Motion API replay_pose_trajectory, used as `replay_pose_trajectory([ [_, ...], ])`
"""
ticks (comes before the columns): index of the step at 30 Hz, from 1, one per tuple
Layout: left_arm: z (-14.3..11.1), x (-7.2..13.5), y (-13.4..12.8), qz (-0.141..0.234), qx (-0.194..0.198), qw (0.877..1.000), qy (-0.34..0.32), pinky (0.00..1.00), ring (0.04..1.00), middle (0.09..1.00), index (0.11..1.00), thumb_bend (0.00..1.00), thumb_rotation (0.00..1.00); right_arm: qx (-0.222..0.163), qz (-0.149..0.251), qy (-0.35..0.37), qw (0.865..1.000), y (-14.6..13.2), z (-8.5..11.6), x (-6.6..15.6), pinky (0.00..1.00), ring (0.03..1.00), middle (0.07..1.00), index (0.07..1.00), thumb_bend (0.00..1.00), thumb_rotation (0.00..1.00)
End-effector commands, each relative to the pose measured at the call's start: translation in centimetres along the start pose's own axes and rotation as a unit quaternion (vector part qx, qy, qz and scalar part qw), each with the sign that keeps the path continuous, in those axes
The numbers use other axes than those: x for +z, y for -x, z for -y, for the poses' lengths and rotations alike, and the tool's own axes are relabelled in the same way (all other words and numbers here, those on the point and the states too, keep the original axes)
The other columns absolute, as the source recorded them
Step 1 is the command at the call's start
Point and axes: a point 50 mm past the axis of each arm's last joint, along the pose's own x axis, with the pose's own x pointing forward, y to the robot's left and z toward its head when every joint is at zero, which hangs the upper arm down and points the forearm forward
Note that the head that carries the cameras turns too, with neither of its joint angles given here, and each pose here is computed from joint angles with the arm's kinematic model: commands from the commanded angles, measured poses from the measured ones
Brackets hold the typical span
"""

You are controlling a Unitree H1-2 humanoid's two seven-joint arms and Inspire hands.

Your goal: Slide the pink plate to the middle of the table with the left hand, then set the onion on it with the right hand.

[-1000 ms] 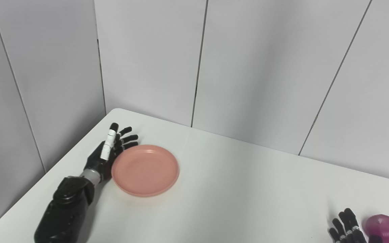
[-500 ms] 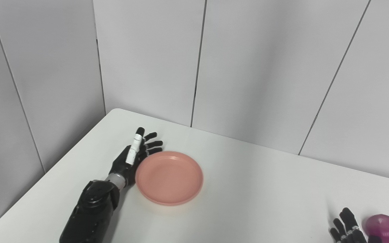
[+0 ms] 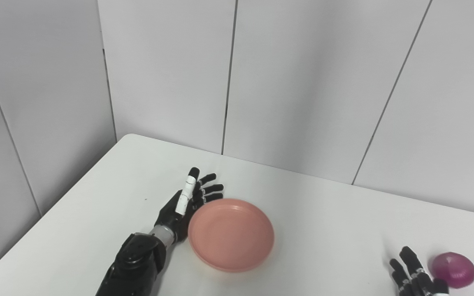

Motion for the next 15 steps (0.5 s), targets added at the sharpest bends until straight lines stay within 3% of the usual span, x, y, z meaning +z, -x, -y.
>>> replay_pose_trajectory([
  [1, 1.0, 0.6, -0.1, 0.006, -0.012, 1.000, 0.004, 0.83, 0.814, 0.812, 0.861, 0.87, 1.00, -0.031, -0.092, -0.050, 0.994, 5.0, -0.9, -5.8, 1.00, 0.940, 0.959, 0.913, 0.88, 0.89],
  [15, 4.4, -1.7, 0.7, -0.036, -0.040, 0.998, 0.017, 0.80, 0.805, 0.804, 0.854, 0.87, 0.98, -0.028, -0.088, -0.047, 0.995, 4.1, -4.4, -5.0, 0.98, 0.930, 0.944, 0.898, 0.89, 0.87],
])
